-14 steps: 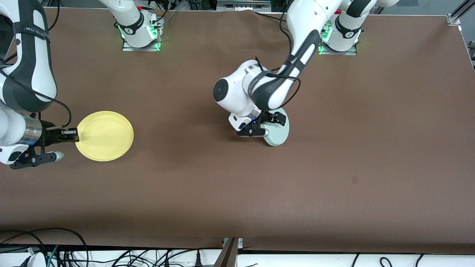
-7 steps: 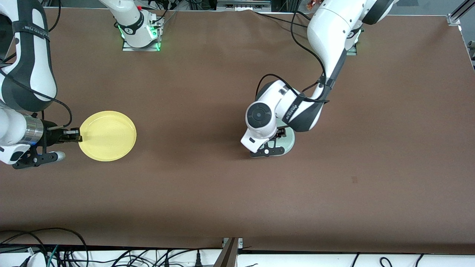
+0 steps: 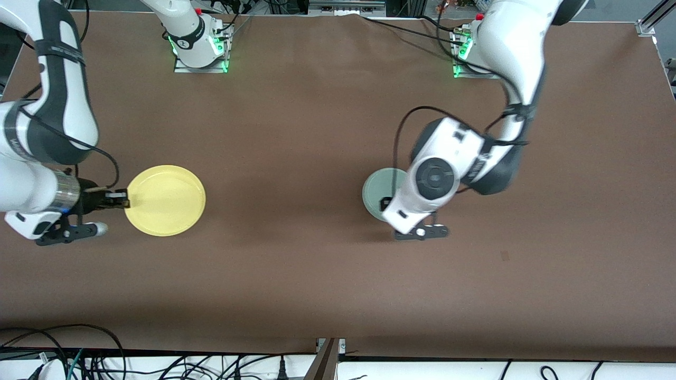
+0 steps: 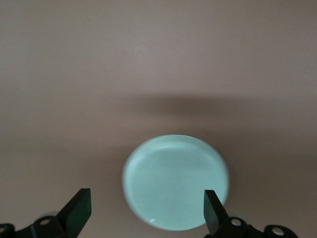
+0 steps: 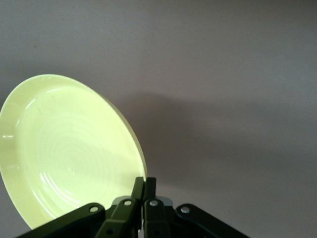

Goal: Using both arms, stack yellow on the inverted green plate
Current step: 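Set the green plate upside down and open the left gripper, withdrawing it, then carry the yellow plate with the right gripper onto the inverted green plate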

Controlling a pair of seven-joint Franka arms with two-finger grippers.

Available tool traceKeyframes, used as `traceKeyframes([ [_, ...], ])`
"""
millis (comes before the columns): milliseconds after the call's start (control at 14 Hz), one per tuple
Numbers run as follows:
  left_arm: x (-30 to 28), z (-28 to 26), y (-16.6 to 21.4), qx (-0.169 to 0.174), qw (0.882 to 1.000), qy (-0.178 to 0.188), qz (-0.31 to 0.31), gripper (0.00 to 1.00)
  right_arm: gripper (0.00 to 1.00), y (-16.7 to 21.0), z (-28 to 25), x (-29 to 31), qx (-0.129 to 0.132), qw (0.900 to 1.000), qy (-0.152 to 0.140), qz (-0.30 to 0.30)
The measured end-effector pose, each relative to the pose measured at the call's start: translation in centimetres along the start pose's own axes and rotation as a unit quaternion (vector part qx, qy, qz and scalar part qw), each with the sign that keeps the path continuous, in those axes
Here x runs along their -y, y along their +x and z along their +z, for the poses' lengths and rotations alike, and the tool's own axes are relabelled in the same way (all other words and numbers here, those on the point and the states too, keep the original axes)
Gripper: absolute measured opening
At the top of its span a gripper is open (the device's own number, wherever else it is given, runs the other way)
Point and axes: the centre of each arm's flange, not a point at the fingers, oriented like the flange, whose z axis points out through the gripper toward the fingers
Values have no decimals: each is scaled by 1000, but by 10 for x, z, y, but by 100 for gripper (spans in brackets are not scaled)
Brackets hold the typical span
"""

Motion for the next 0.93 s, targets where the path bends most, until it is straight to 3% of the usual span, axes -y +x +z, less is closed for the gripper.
traceKeyframes([
  [286,84,-74,2,-31,998,42,26,100,3,24,36,113,-19,998,45,37],
  [571,150,-127,-29,-35,997,27,58,100,3,24,86,277,-46,992,69,93],
  [929,242,-178,-98,-37,998,-8,45,100,3,-30,159,463,-75,983,90,140],
])
